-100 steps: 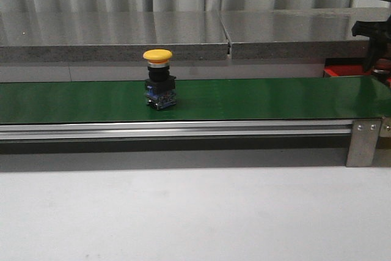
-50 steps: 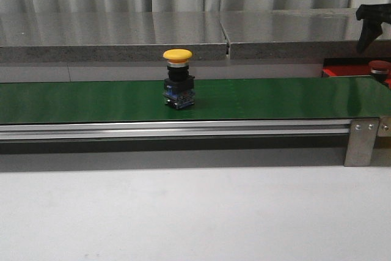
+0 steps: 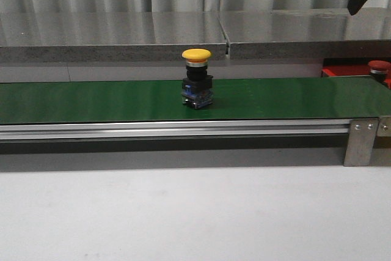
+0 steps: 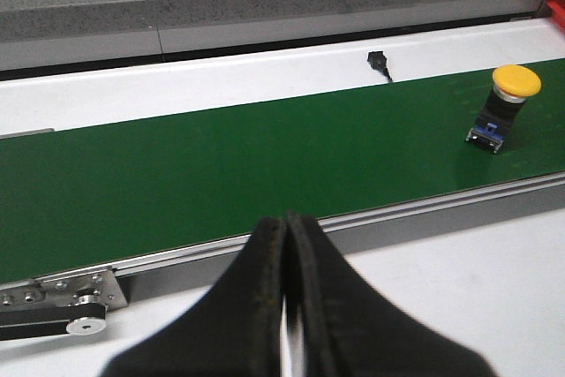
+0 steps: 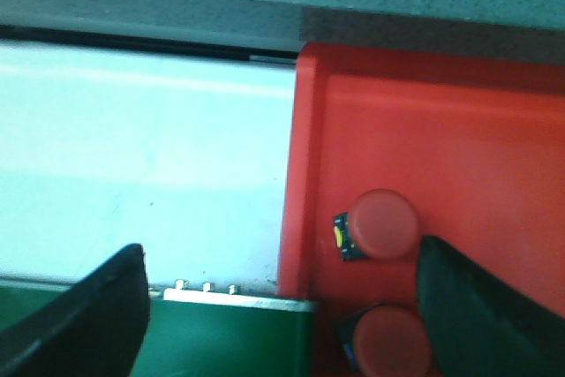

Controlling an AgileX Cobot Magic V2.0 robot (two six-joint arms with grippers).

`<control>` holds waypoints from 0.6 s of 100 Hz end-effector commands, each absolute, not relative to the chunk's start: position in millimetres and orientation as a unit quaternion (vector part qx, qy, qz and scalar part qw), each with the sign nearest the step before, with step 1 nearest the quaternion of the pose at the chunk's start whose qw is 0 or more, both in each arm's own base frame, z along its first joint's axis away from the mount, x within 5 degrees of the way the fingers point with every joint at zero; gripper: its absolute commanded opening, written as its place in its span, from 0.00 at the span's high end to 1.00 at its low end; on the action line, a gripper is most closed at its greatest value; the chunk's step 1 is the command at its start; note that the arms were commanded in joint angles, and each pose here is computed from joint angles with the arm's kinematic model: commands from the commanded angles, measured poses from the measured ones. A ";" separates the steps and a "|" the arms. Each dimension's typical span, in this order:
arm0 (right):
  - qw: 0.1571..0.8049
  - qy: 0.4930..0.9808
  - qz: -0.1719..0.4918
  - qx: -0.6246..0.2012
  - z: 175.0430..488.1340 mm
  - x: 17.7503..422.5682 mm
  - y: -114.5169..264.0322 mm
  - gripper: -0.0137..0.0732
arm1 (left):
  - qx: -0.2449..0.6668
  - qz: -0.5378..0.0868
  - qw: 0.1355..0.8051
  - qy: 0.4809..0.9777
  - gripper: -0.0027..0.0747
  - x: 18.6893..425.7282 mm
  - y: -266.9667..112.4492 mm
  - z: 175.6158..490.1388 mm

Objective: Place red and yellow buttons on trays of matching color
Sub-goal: 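Move the right gripper over the yellow button and grasp it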

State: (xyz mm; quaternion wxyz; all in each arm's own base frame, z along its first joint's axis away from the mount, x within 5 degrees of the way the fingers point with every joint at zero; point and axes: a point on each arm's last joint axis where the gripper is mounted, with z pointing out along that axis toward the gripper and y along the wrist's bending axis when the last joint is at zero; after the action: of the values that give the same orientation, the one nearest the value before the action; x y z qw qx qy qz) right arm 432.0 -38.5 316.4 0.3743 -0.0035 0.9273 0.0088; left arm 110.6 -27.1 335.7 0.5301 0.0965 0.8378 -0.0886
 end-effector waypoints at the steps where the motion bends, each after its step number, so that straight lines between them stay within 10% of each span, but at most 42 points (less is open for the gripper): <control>1: 0.442 0.897 -0.005 -0.026 359.7 411.5 -26.2 0.14 | 0.088 -0.099 0.568 0.812 0.99 111.8 -27.9 350.4; 60: 0.400 0.903 0.040 -0.151 370.1 330.0 56.2 0.14 | 0.088 -0.099 0.568 0.812 0.99 111.8 -27.9 350.4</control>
State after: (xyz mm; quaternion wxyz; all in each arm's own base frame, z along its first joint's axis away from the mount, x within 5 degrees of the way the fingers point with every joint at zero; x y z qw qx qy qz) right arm 342.2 49.5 346.2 0.3667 -0.1225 0.9211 0.0453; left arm 110.6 -27.1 335.7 0.5301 0.0965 0.8378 -0.0886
